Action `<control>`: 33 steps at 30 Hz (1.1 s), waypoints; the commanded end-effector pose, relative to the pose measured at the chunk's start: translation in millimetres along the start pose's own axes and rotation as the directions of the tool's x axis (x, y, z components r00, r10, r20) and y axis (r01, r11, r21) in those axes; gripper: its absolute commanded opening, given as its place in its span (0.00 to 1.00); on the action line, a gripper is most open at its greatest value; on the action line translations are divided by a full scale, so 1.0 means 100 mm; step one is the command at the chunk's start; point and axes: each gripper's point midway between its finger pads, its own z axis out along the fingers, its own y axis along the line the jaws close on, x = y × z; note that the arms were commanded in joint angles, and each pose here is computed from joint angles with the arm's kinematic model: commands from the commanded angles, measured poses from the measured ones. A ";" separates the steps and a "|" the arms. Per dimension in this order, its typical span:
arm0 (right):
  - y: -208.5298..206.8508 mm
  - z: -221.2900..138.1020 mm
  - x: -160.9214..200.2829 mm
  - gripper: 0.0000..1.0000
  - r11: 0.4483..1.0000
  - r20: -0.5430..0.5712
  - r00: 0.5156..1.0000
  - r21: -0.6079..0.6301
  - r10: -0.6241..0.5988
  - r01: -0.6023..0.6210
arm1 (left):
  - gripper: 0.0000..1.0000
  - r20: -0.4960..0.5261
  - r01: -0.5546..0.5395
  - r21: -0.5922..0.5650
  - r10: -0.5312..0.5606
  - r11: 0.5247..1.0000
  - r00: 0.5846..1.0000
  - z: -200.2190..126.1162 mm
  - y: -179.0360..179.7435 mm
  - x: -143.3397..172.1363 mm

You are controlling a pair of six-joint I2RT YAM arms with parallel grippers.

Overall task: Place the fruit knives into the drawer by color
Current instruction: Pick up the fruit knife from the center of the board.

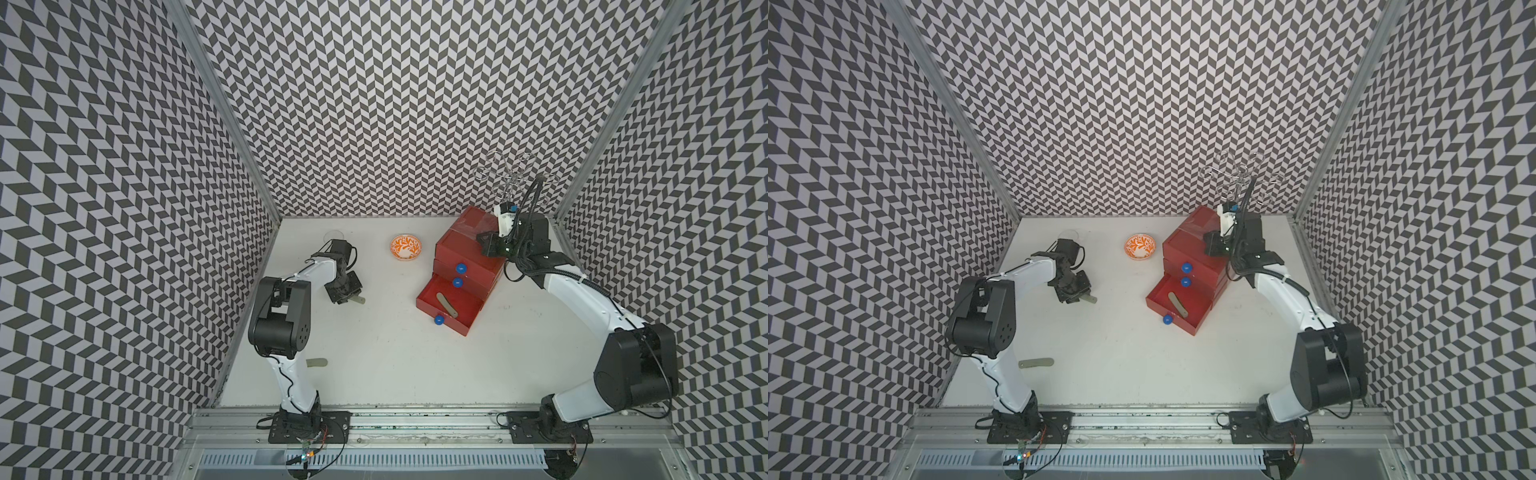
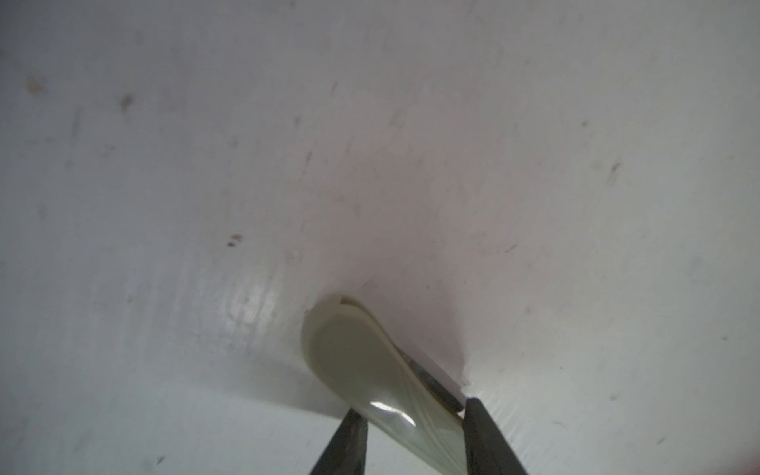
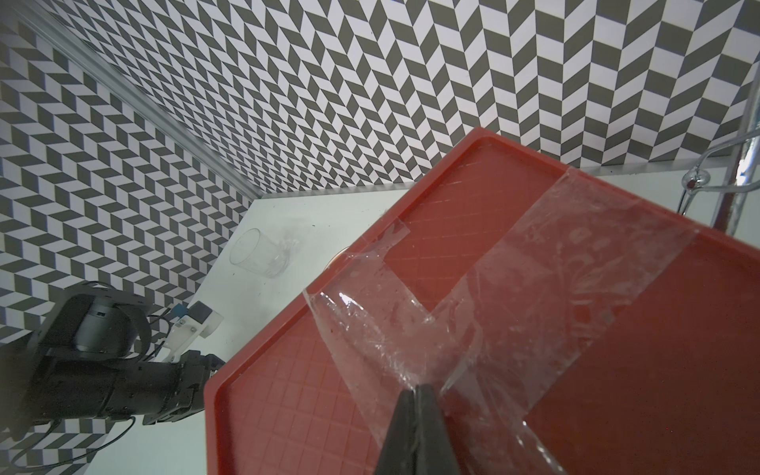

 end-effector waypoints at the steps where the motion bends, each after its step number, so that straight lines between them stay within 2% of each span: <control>1: -0.48 0.07 1.27 0.01 0.977 -0.393 0.905 0.191 0.164 -0.094 | 0.37 -0.075 -0.050 -0.051 0.046 0.997 0.996 0.19 0.10 0.17; 4: -0.48 0.07 1.27 0.01 0.977 -0.394 0.904 0.193 0.165 -0.094 | 0.31 -0.083 -0.064 -0.053 0.059 0.997 0.995 0.21 0.07 0.19; 13: -0.47 0.06 1.23 0.01 0.977 -0.386 0.908 0.193 0.164 -0.094 | 0.25 -0.101 -0.079 -0.071 0.072 0.994 0.992 0.19 0.11 0.28; 24: -0.45 0.05 1.20 0.01 0.978 -0.380 0.911 0.187 0.163 -0.097 | 0.25 -0.137 -0.131 -0.153 0.111 0.979 0.984 0.07 0.31 0.45; 30: -0.44 0.05 1.19 0.01 0.977 -0.375 0.912 0.185 0.167 -0.103 | 0.14 -0.134 -0.131 -0.149 0.111 0.980 0.985 0.04 0.31 0.48; 33: -0.44 0.04 1.19 0.01 0.977 -0.375 0.912 0.185 0.166 -0.102 | 0.12 -0.134 -0.134 -0.149 0.115 0.980 0.984 0.04 0.29 0.49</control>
